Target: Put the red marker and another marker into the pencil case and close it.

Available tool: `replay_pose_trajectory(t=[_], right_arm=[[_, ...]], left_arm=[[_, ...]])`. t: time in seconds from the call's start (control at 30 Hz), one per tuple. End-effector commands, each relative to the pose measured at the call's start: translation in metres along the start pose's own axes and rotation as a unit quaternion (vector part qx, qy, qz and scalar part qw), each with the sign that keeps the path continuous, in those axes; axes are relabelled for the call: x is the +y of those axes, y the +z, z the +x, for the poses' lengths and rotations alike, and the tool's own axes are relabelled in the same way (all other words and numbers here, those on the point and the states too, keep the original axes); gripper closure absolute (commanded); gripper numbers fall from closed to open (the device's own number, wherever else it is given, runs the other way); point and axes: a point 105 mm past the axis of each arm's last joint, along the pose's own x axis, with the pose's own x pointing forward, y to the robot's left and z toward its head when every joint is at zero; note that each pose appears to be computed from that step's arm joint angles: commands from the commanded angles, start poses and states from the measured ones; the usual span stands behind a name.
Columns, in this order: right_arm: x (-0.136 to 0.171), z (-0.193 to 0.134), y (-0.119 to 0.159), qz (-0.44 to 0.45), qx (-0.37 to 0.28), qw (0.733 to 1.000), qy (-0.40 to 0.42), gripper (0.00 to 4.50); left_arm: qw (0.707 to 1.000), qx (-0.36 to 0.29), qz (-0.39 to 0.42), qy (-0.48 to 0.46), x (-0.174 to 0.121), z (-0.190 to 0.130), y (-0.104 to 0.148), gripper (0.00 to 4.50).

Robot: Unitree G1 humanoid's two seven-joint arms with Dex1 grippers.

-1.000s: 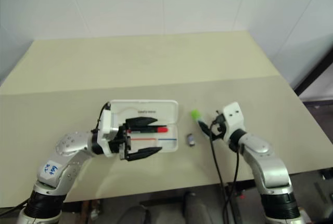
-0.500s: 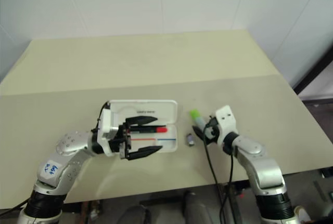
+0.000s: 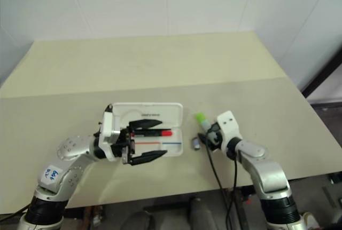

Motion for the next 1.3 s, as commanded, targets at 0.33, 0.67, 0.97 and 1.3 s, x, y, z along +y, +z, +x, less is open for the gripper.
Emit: replay_pose_trajectory(t=[0.33,0.67,0.97,1.3], right_arm=[[-0.006,-0.003,-0.004,-0.009,0.022,1.000,-0.004,3.40],[-0.032,-0.020,0.030,-0.047,-0.043,0.997,-0.036,3.40],[-0.039,-0.047,0.073,-0.063,-0.118,0.991,-0.026,3.40],[0.004,-0.066,0.111,-0.094,-0.164,0.977,0.099,3.40]], left_arm=[[0.999,-0.026,0.013,-0.024,-0.004,0.004,0.012,0.00],[0.999,-0.028,0.020,-0.019,0.006,-0.004,0.015,0.00],[0.998,0.010,0.051,0.023,0.033,-0.041,0.017,0.00],[0.995,0.058,0.055,0.060,0.032,-0.087,0.027,0.00]])
